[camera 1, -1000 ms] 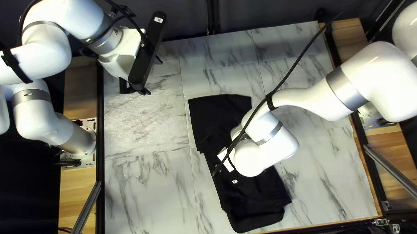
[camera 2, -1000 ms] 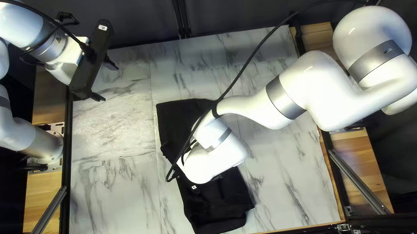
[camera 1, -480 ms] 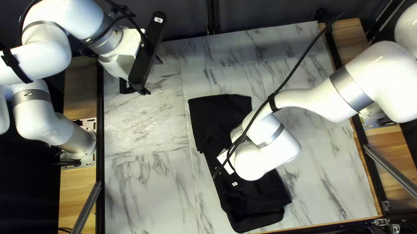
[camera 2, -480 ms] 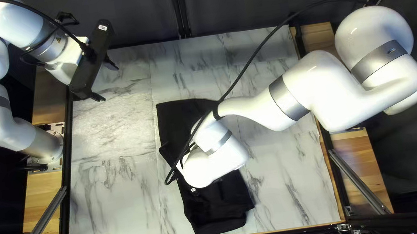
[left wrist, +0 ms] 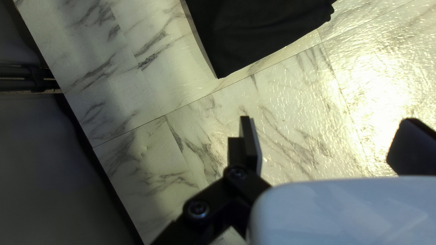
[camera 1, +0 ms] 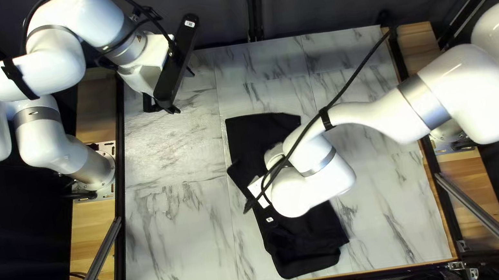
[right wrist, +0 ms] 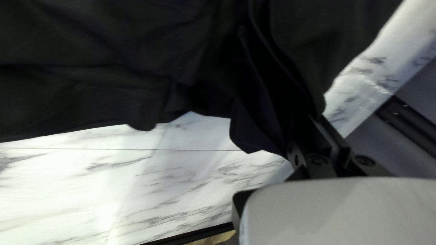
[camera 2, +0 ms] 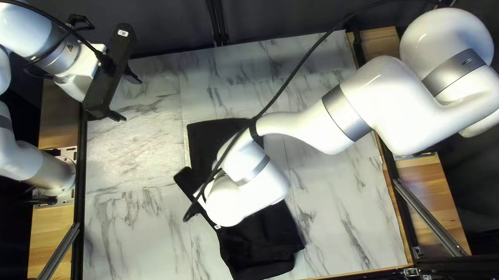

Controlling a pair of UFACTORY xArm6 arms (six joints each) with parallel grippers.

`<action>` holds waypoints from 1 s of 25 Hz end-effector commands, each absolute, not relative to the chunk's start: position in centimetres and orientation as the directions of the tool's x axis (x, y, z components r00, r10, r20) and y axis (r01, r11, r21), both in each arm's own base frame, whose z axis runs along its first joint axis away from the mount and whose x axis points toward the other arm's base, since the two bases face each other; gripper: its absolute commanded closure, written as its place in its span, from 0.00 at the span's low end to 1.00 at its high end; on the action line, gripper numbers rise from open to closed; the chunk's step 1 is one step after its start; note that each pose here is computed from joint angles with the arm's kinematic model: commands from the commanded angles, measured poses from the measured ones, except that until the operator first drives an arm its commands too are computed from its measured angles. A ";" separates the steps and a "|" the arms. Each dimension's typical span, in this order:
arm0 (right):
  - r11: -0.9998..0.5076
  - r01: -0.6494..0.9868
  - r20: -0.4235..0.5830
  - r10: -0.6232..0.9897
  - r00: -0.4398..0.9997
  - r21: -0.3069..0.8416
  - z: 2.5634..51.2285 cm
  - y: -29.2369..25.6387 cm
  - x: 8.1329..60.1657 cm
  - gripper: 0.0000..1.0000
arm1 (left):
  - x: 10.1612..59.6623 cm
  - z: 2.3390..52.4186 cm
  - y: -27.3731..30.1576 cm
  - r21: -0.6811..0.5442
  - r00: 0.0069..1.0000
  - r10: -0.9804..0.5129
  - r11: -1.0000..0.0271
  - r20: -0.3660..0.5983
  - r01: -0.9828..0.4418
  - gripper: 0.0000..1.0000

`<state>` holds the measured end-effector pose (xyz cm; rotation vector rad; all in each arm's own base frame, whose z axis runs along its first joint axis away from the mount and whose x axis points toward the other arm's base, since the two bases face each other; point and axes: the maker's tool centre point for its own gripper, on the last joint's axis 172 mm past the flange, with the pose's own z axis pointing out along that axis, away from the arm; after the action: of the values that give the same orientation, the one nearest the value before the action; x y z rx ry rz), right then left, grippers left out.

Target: Fold t-shirt

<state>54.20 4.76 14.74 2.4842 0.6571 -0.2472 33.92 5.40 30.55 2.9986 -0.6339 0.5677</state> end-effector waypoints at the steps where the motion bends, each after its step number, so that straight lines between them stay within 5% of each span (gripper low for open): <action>1: -0.720 0.501 -0.303 0.400 0.865 0.480 15.5 3.9 55.2 1.00 | 33.9 30.6 5.4 -0.050 0.851 -0.387 -0.917 0.355 -0.396 0.00; 15: -0.764 0.466 -0.312 0.356 0.881 0.445 9.2 8.8 47.7 1.00 | 33.9 30.6 5.4 -0.050 0.851 -0.387 -0.917 0.355 -0.396 0.00; 25: -0.771 0.476 -0.317 0.366 0.875 0.424 7.2 11.2 48.5 1.00 | 33.9 30.6 5.4 -0.050 0.851 -0.387 -0.917 0.355 -0.396 0.00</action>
<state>48.26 10.85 7.65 2.5379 0.6052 -0.2943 33.92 5.40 30.55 2.9986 -0.6339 0.5677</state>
